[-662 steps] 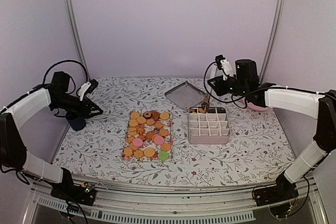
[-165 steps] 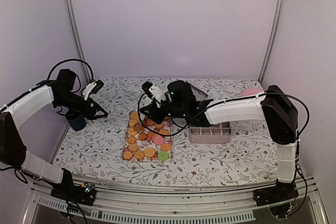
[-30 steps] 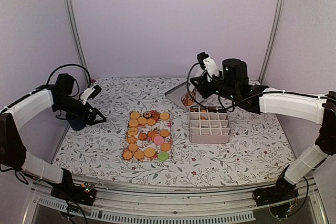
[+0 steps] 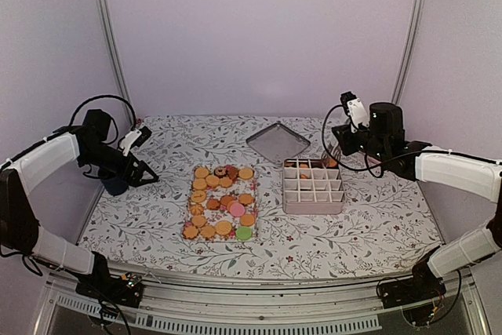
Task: Pack the cookies
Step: Place the fake cookies in the empty pocket of the box, then move the packing box to the center of the board.
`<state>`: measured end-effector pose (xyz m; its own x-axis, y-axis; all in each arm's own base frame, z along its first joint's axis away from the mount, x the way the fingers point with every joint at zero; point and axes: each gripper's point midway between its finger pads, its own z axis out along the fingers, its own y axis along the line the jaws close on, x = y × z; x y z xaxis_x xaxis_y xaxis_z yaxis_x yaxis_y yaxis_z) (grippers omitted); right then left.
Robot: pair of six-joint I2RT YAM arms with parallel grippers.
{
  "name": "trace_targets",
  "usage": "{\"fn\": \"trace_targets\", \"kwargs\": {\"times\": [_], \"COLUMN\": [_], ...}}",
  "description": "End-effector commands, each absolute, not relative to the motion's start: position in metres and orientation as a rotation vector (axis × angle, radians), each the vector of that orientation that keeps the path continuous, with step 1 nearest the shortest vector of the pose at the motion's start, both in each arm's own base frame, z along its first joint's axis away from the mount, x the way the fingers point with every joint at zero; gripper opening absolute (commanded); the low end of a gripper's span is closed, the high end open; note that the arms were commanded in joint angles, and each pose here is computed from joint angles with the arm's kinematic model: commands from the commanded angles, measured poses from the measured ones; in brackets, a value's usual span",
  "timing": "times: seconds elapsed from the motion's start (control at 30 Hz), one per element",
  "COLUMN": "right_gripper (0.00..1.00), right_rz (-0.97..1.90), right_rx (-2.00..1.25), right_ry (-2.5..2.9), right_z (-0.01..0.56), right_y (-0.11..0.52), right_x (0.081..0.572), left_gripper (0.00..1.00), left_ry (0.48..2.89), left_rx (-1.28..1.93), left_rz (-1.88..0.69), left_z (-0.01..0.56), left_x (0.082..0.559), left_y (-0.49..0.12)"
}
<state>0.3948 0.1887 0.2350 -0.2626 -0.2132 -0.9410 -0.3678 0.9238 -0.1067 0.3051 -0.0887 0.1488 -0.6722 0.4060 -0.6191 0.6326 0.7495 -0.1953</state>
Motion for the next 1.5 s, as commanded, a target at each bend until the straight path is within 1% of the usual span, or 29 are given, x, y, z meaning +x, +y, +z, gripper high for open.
{"fn": "trace_targets", "kwargs": {"times": [0.0,0.2,0.43,0.47,0.67,0.73,0.87,1.03,1.07,1.17,1.23,1.3,1.47], "right_gripper": [0.36,0.43,0.4,0.4,0.24,0.22,0.21,0.2,0.16,0.12,0.04,0.0,0.0], "right_rz": [0.147,0.148,0.18,0.191,0.234,0.23,0.227,0.303,0.313,0.272,0.182,0.103,0.0], "right_rx": [-0.41,-0.417,-0.421,-0.419,-0.416,-0.413,-0.403,-0.418,-0.408,-0.379,-0.342,-0.315,-0.272], "right_ry": [1.811,1.807,1.767,1.754,1.71,1.697,1.653,1.602,1.601,1.61,1.626,1.638,1.665], "right_z": [0.246,0.247,0.266,0.272,0.298,0.305,0.324,0.348,0.35,0.35,0.347,0.346,0.329], "right_y": [0.187,0.187,0.19,0.19,0.194,0.192,0.188,0.195,0.196,0.194,0.186,0.176,0.159], "right_x": [0.401,0.4,0.396,0.395,0.391,0.389,0.383,0.375,0.376,0.389,0.405,0.424,0.465], "left_gripper": [0.99,0.99,0.99,0.99,0.99,0.99,0.99,0.99,0.99,0.99,0.99,0.99,0.99], "left_ry": [2.353,2.356,2.358,2.356,2.355,2.353,2.355,2.356,2.357,2.355,2.354,2.352,2.345], "left_rx": [0.785,0.789,0.787,0.788,0.789,0.79,0.794,0.792,0.791,0.792,0.794,0.795,0.798], "left_rz": [-0.53,-0.53,-0.53,-0.527,-0.525,-0.525,-0.519,-0.533,-0.536,-0.534,-0.53,-0.526,-0.526], "left_z": [0.161,0.16,0.159,0.159,0.16,0.16,0.159,0.158,0.158,0.158,0.159,0.16,0.161], "left_x": [0.311,0.31,0.309,0.309,0.309,0.309,0.308,0.308,0.308,0.308,0.308,0.307,0.306], "left_y": [-0.088,-0.087,-0.087,-0.087,-0.087,-0.087,-0.087,-0.088,-0.088,-0.088,-0.088,-0.087,-0.087]}}
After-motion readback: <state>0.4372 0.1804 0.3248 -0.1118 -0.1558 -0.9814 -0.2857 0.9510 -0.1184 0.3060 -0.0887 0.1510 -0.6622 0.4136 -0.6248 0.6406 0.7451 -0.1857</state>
